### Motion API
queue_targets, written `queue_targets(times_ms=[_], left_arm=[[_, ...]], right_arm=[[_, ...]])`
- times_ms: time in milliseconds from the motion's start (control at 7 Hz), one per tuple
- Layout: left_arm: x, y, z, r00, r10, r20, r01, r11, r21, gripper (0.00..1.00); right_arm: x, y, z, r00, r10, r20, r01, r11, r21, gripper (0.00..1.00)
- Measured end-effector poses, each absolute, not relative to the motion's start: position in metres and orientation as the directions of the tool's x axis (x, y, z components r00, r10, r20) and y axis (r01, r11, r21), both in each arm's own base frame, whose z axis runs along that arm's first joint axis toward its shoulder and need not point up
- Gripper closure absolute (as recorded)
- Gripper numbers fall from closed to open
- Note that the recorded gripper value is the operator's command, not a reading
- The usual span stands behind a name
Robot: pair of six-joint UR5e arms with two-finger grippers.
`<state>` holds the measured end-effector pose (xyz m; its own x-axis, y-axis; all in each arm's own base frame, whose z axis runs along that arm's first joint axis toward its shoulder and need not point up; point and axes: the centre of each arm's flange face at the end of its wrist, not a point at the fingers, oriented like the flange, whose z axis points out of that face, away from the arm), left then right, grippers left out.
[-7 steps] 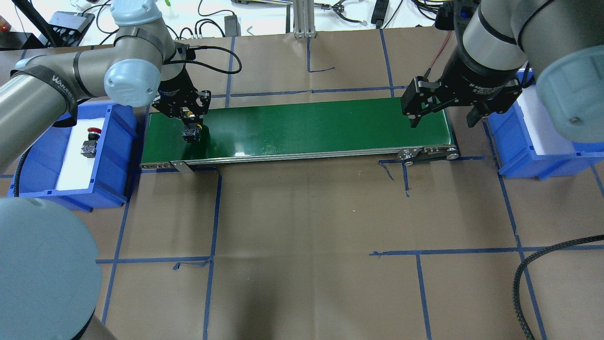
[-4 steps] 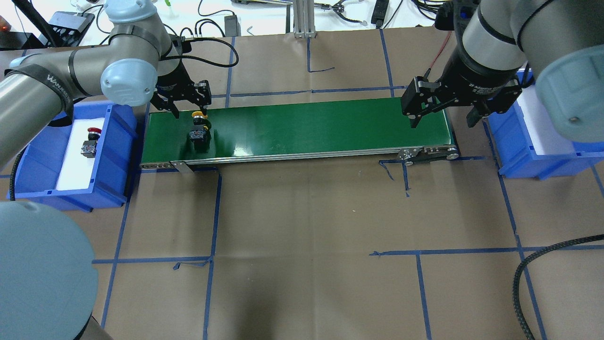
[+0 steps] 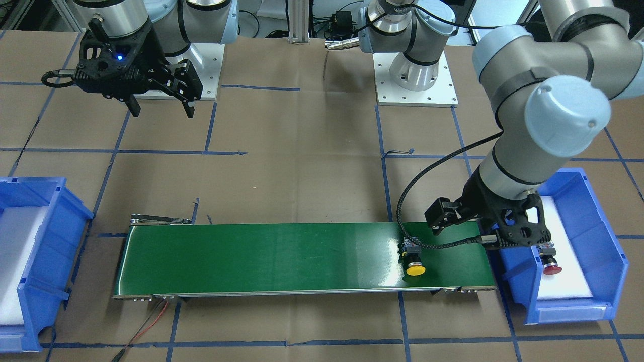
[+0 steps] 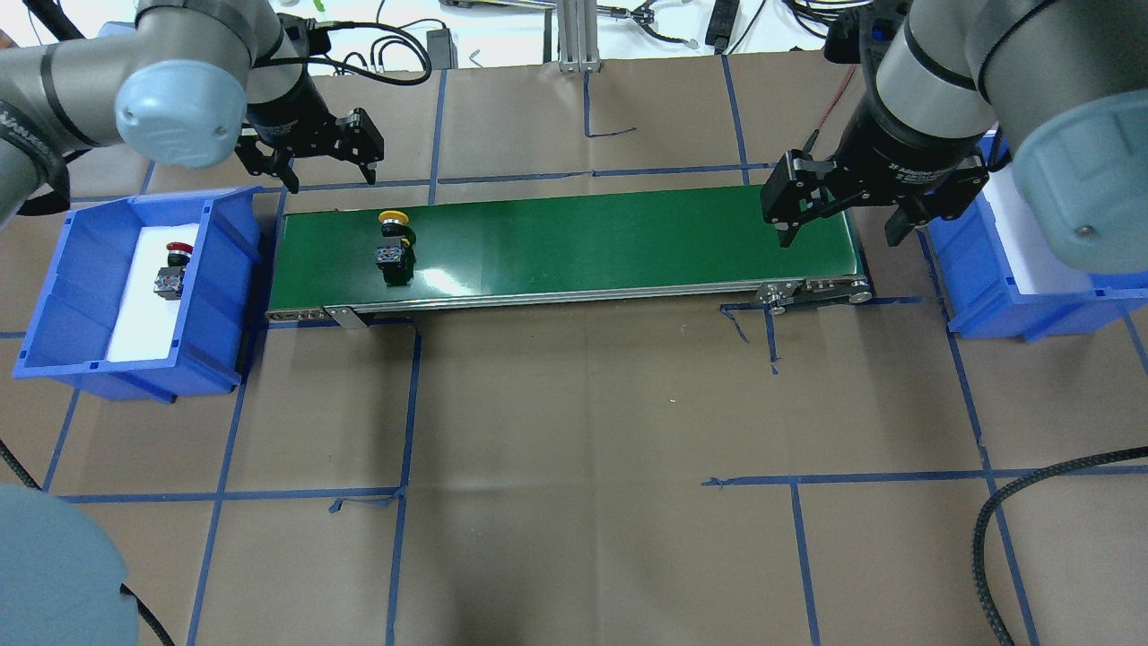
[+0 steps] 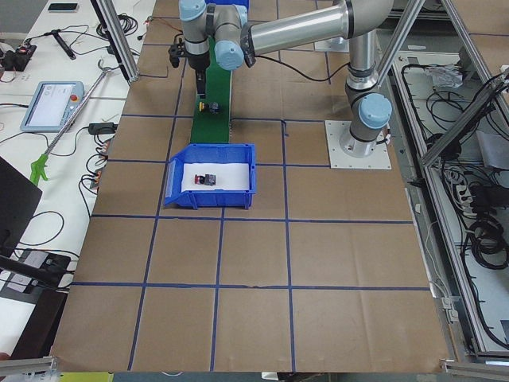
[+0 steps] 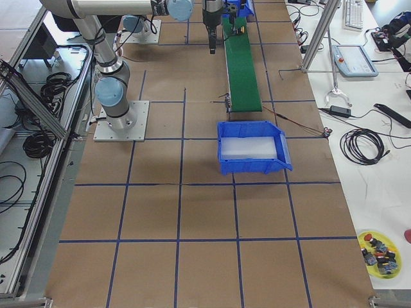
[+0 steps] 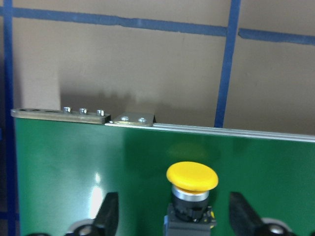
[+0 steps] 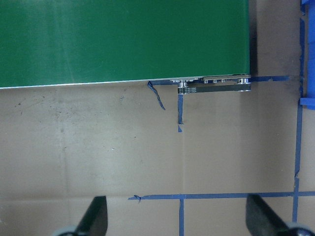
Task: Transport two buttons from left to right
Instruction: 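Raise the left gripper and move it back over the bin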
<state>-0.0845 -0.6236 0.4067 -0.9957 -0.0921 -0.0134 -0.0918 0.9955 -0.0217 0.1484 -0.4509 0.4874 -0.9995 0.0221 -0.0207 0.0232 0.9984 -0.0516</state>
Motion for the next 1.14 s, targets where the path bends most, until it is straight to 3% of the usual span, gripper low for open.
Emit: queue_targets(times_ms=[571,1143], left_arm=[[-0.062,-0.618,0.444,-1.0,0.008,-0.008,0.008,1.0,0.018,0.0],[0.113,-0.618,0.434,-0.999,0.049,0.002,0.049,0.998,0.032,0.0]], right_arm=[[0.148,-0.452,0.488,-1.0,0.022,-0.018,0.023,0.998,-0.058,0.0],[0.148,-0.452,0.488,-1.0,0.022,-0.016,0.023,0.998,-0.059,0.0]])
